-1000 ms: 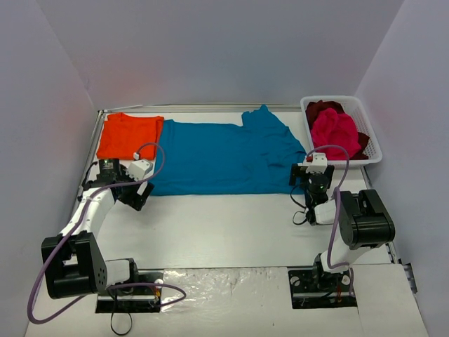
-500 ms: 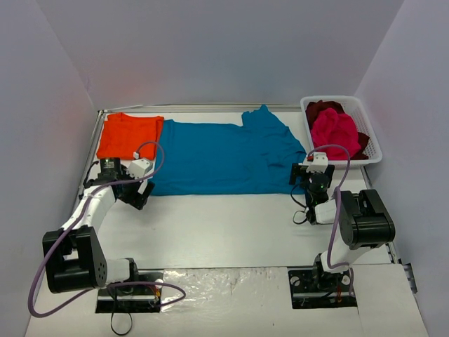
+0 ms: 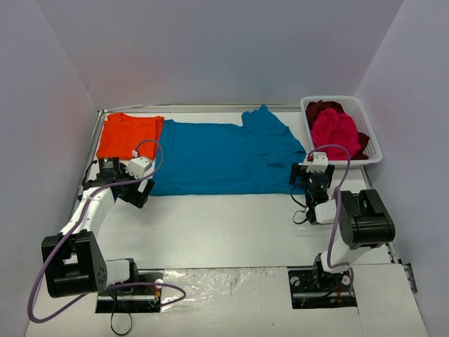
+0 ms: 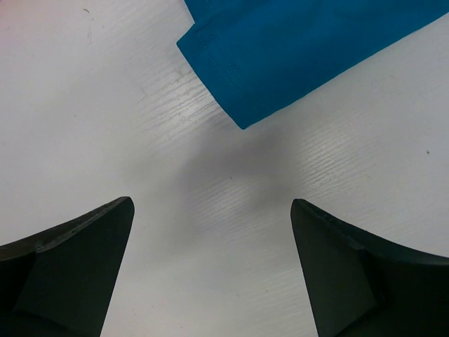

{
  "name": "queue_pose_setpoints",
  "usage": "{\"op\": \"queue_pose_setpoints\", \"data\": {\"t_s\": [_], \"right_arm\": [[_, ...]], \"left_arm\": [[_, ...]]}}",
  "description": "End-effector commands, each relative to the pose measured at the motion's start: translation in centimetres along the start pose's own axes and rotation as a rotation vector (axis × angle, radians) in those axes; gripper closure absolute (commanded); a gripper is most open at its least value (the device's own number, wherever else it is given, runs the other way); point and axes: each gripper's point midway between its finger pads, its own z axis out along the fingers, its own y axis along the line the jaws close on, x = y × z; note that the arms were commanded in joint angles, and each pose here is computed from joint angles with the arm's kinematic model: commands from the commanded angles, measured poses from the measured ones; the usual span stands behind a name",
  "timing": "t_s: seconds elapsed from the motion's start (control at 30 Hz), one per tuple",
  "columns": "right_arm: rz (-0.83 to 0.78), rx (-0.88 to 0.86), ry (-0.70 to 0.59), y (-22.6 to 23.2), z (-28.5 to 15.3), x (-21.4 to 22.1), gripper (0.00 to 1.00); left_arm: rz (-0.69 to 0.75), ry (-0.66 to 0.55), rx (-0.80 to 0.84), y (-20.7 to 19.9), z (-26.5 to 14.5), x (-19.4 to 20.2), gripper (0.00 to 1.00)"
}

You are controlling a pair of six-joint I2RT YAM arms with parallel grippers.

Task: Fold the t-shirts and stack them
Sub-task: Fold the flattened tshirt in 1/3 of the way

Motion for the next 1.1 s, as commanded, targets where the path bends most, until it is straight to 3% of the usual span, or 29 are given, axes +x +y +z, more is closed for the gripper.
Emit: {"op": "queue_pose_setpoints", "data": {"t_s": [0.0, 1.07], "right_arm": [[0.055, 0.012, -0.19, -0.27, 0.93, -5.29, 0.0], [0.055, 0.01, -0.188, -0.3, 0.98, -5.26, 0.0]], "left_arm": [[-0.002, -0.044, 0.01, 0.16, -0.47, -1.67, 0.06], [0.008, -0.06, -0.002, 0.05, -1.24, -1.63, 0.06]]}}
